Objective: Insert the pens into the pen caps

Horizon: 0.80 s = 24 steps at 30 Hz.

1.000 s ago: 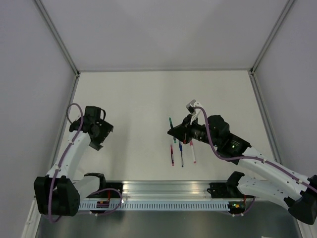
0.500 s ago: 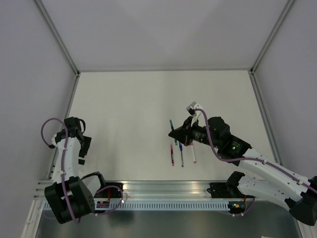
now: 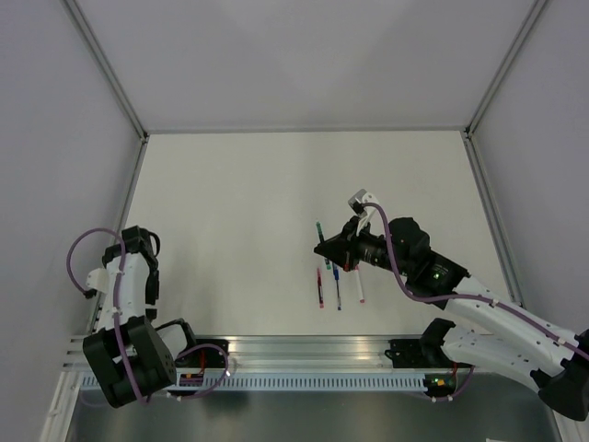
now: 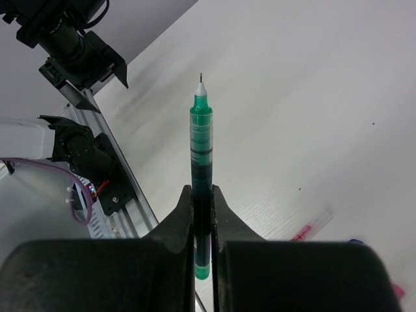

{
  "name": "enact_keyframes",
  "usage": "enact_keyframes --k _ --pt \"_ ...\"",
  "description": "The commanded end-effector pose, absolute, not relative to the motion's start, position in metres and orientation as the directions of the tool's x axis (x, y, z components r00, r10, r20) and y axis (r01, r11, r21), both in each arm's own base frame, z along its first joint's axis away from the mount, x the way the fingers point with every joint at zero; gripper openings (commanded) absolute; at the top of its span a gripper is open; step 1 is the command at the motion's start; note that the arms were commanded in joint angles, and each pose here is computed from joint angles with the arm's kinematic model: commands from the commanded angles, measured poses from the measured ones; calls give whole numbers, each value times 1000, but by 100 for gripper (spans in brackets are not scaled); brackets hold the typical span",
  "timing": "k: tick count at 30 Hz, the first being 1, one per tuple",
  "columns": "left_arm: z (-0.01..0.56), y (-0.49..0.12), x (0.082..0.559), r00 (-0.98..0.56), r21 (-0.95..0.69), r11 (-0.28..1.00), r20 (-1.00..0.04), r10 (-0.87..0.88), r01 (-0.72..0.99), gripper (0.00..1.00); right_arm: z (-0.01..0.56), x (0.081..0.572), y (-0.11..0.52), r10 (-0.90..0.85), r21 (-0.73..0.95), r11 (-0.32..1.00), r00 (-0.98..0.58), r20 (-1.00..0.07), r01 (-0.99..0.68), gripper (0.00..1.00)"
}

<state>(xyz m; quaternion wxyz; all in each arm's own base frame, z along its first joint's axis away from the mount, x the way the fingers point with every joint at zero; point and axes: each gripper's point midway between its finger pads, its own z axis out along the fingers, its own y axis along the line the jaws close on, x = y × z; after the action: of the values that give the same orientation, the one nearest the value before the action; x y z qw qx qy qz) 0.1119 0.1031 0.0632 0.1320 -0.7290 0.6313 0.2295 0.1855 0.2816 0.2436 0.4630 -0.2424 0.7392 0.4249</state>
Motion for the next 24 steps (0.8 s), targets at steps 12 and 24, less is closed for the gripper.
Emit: enact_keyframes --k 12,24 --pt "94 126 79 319 62 -460 -639 -700 -886 17 248 186 281 45 388 516 -428 -902 -763 0" --pt "68 121 65 273 239 -535 -654 -705 -810 2 243 189 280 43 387 533 -432 -901 -753 0"
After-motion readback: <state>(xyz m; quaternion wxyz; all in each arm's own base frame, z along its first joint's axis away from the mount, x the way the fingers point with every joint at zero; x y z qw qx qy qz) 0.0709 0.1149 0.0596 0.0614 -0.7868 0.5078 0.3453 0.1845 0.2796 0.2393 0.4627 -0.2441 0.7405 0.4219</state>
